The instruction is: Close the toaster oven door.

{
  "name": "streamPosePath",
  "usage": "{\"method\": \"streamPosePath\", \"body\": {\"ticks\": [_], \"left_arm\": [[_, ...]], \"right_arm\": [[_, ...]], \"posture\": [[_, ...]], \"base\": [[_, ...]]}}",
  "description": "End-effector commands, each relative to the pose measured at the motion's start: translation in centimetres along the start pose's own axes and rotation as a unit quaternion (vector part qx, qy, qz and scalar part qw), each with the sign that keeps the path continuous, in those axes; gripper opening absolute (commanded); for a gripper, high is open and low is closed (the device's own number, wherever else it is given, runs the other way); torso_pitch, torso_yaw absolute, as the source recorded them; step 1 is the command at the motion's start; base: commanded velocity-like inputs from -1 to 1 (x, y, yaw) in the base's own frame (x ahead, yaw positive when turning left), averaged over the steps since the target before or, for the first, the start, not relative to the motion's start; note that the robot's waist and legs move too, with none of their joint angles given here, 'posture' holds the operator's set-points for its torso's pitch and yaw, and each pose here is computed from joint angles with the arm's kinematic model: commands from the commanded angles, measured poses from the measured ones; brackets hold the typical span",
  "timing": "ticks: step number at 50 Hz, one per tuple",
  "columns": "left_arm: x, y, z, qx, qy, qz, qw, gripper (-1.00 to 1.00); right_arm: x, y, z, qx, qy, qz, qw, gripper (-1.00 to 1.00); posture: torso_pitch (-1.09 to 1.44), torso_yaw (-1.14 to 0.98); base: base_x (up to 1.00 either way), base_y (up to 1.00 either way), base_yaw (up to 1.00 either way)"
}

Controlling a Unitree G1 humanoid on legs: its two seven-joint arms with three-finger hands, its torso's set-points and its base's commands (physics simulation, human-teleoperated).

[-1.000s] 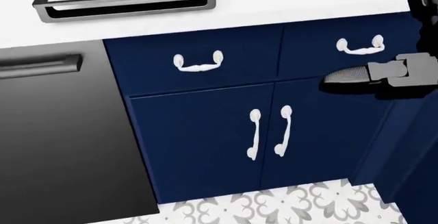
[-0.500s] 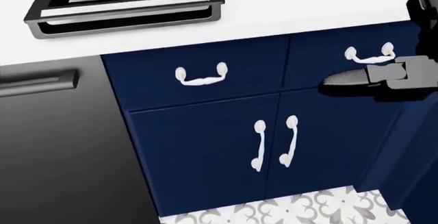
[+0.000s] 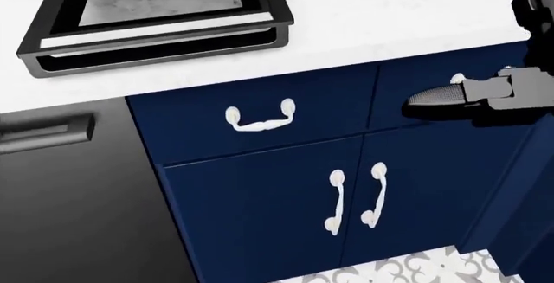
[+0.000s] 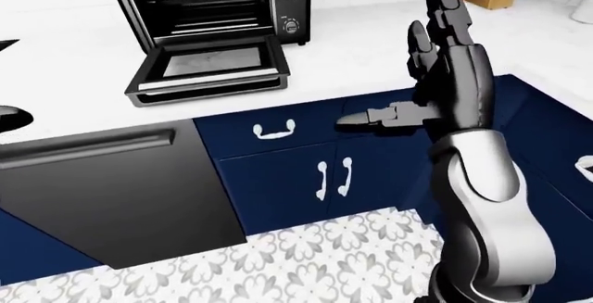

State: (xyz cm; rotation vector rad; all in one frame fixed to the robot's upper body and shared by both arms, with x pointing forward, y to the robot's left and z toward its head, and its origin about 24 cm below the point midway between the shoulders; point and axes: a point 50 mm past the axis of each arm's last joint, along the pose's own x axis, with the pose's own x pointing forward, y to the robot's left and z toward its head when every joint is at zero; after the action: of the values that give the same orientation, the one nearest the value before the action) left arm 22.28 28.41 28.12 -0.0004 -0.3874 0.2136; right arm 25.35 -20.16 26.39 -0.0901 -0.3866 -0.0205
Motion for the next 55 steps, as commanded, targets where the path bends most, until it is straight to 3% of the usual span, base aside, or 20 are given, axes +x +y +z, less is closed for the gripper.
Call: {"method": "streamPosePath", "body": {"ticks": [1, 12, 55], "left_arm": [[-0.1, -0.1, 1.4, 0.005, -0.039, -0.005, 0.9992, 1.0], [-0.1, 2.0, 2.2, 0.017, -0.049, 0.022, 0.9984, 1.0], [-1.0, 3.1, 2.2, 0.023, -0.044, 0.032, 0.9982, 1.0]], "right_arm": [[-0.1, -0.3, 1.4, -0.008, -0.04, -0.009, 0.9991, 1.0], [0.0, -0.8, 1.6, -0.01, -0.042, -0.016, 0.9989, 1.0], [0.3, -0.7, 1.9, -0.012, -0.045, -0.017, 0.9988, 1.0]], "posture": [[0.0, 0.0], [0.0, 0.0], [0.0, 0.0]], "base": [[0.16, 0.1, 0.0], [0.15, 0.1, 0.0], [0.16, 0.1, 0.0]]}}
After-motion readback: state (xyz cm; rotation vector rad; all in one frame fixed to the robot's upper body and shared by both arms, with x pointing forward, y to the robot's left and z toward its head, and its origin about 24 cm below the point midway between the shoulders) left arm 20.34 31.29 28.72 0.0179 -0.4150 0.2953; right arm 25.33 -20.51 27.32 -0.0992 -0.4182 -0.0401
